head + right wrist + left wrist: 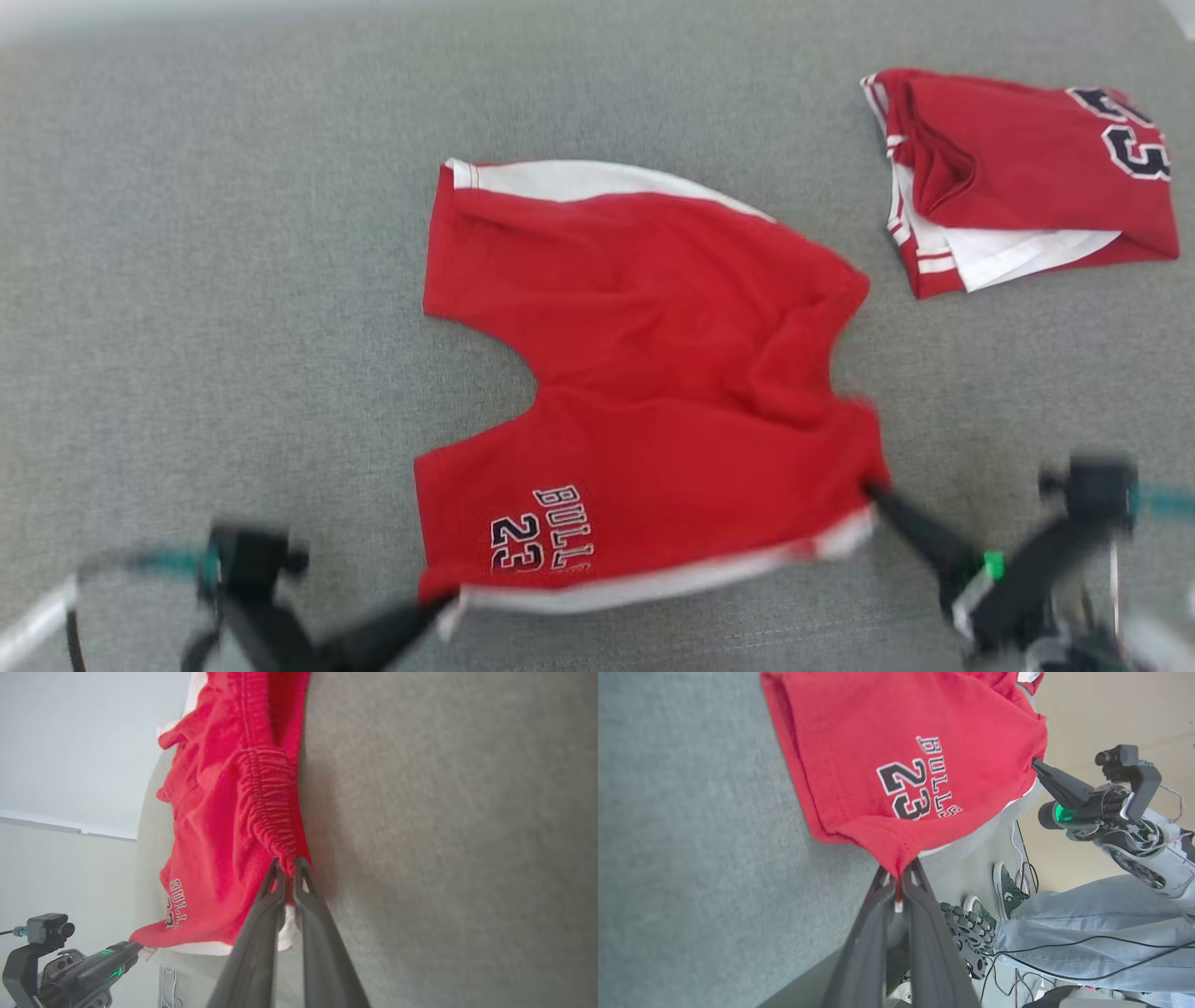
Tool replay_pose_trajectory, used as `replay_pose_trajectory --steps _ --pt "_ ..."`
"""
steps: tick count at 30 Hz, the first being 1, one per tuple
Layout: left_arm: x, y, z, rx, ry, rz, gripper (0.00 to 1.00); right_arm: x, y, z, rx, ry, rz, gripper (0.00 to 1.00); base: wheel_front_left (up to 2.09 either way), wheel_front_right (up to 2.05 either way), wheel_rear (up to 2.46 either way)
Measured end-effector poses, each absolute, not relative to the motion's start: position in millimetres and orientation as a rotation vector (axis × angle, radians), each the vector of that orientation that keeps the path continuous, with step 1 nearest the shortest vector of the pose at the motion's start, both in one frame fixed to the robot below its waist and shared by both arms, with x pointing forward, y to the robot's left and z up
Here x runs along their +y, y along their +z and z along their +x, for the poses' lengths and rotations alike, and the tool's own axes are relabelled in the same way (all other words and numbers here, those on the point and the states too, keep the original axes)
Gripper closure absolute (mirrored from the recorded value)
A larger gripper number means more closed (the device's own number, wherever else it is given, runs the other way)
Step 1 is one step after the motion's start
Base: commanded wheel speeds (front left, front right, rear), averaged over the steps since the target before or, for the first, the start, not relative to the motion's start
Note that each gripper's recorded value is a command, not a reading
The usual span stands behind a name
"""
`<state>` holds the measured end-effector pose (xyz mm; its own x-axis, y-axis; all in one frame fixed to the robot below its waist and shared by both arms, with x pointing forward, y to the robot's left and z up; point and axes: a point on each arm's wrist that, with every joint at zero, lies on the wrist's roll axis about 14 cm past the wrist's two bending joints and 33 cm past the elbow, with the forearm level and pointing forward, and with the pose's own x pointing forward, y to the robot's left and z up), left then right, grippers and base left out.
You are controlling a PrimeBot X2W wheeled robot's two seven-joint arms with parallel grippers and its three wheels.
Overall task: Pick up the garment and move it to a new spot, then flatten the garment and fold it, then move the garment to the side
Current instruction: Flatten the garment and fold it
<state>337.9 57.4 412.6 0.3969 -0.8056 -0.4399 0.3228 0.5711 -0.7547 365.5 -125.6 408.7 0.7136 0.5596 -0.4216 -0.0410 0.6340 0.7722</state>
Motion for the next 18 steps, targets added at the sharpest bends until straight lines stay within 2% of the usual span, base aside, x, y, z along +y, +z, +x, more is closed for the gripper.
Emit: replay_pose_trajectory --steps 1,3,9,12,14,16,18 --pt "57 413 338 0.895 -0.777 -0.628 1.00 -126 409 366 0.705 0.378 0.822 1.00 0.00 0.00 0.00" --pt "53 429 365 0.847 -0.823 -0.588 1.00 -120 429 398 0.652 0.433 0.797 1.00 0.00 0.00 0.00" --pt "58 503 497 0.601 -0.825 -0.513 1.00 -103 518 516 0.439 0.522 0.767 1.00 0.00 0.00 0.00" --pt "70 576 580 0.374 -0.737 -0.576 1.00 -106 581 584 0.252 0.441 0.835 1.00 0.00 0.00 0.00" --pt "92 622 625 0.194 -0.635 -0.641 1.00 -108 620 615 0.120 0.402 0.897 1.00 0.00 0.00 0.00" --pt "93 661 651 0.046 -0.607 -0.694 1.00 -106 653 637 0.003 0.378 0.960 1.00 0.00 0.00 0.00" --pt "82 684 663 -0.016 -0.639 -0.653 1.00 -104 690 652 -0.109 0.401 0.983 1.00 0.00 0.00 0.00"
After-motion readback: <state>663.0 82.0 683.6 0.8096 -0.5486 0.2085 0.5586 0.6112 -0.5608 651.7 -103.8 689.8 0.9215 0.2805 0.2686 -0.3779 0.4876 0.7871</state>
